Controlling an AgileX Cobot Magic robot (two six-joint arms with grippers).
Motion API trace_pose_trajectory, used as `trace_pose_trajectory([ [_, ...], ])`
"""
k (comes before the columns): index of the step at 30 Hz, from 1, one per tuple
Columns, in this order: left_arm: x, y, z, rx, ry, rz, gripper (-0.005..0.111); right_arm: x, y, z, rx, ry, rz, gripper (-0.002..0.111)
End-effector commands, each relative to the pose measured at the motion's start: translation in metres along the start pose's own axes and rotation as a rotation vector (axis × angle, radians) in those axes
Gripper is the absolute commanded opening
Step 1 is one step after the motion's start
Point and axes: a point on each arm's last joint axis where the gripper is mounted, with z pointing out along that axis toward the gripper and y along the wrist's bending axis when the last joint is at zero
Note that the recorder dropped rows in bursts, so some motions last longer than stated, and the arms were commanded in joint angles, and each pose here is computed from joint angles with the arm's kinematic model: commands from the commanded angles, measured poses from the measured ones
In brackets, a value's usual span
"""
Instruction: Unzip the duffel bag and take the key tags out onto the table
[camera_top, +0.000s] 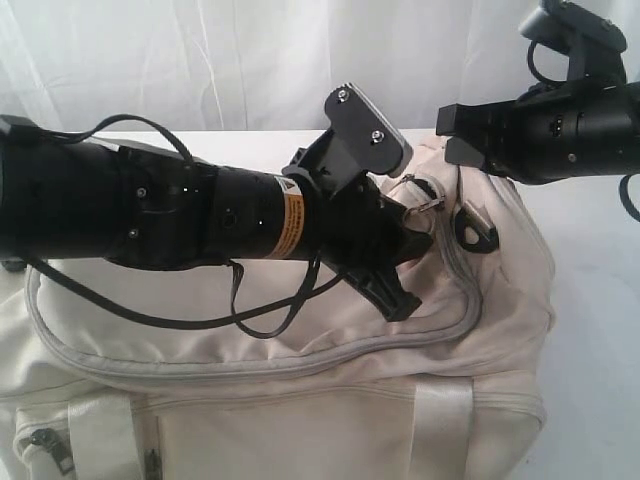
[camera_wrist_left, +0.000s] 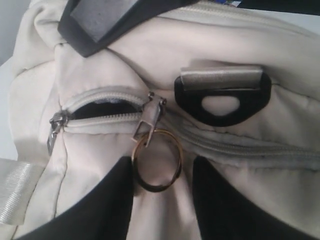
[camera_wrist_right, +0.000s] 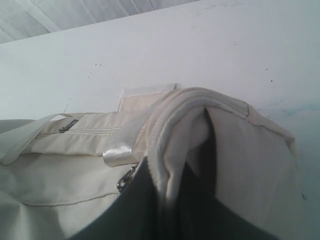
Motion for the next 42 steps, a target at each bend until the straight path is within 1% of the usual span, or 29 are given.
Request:
trace_pose_trajectory([
  [1,0.0001,-0.0003,-0.0011,0.003,-0.003,0.016,0.043,-0.0139,0.0033,-0.0091,0.012,-0.087,0.005,0.000],
  [6,0.0001,-0.0003,-0.0011,0.003,-0.003,0.018,0.042,-0.0139,0.0033,-0.0091,0.012,-0.087,0.005,0.000],
  [8,-0.0007,-0.0017,-0.0011,0.018,-0.012,0.018,0.042,-0.0139,0.0033,-0.0091,0.012,-0.087,0.005,0.000],
  [11,-0.0023,-0.0043,-0.0012,0.047,-0.031,0.067,0.042,-0.0139,0.0033,-0.0091,0.012,-0.087,0.005,0.000],
  [14,-0.0020,-0.0039,-0.0012,0.042,-0.028,0.071,0.042,-0.0139,0.0033,-0.0091,0.012,-0.087,0.005,0.000],
  [16,-0.0010,-0.0022,-0.0011,0.023,-0.016,0.070,0.039,-0.0139,0.0033,-0.0091,0.012,-0.087,0.005,0.000],
  [19,-0.0009,-0.0008,-0.0011,0.008,-0.014,0.046,0.029,-0.0139,0.0033,-0.0091,0.012,-0.087,0.005,0.000],
  [21,-0.0011,0.0004,-0.0011,-0.005,-0.017,0.049,0.024,-0.0139,0.0033,-0.0091,0.012,-0.087,0.005,0.000],
  [28,-0.0025,0.0027,-0.0012,-0.030,-0.033,-0.004,0.023,-0.0137,0.0035,-0.0091,0.011,-0.086,0.005,0.000],
  [32,-0.0027,0.0026,-0.0012,-0.028,-0.034,-0.006,0.023,-0.0136,0.0036,-0.0091,0.009,-0.084,0.005,0.000],
  [34,-0.0027,0.0026,-0.0012,-0.028,-0.034,-0.006,0.018,-0.0133,0.0039,-0.0090,0.006,-0.080,0.004,0.000],
  [37,-0.0024,0.0029,-0.0012,-0.031,-0.032,-0.006,0.001,-0.0126,0.0043,-0.0090,0.002,-0.073,0.000,0.000],
  [42,-0.0011,0.0046,-0.0012,-0.051,-0.017,-0.026,0.000,-0.0112,0.0046,-0.0089,0.000,-0.058,-0.020,0.000],
])
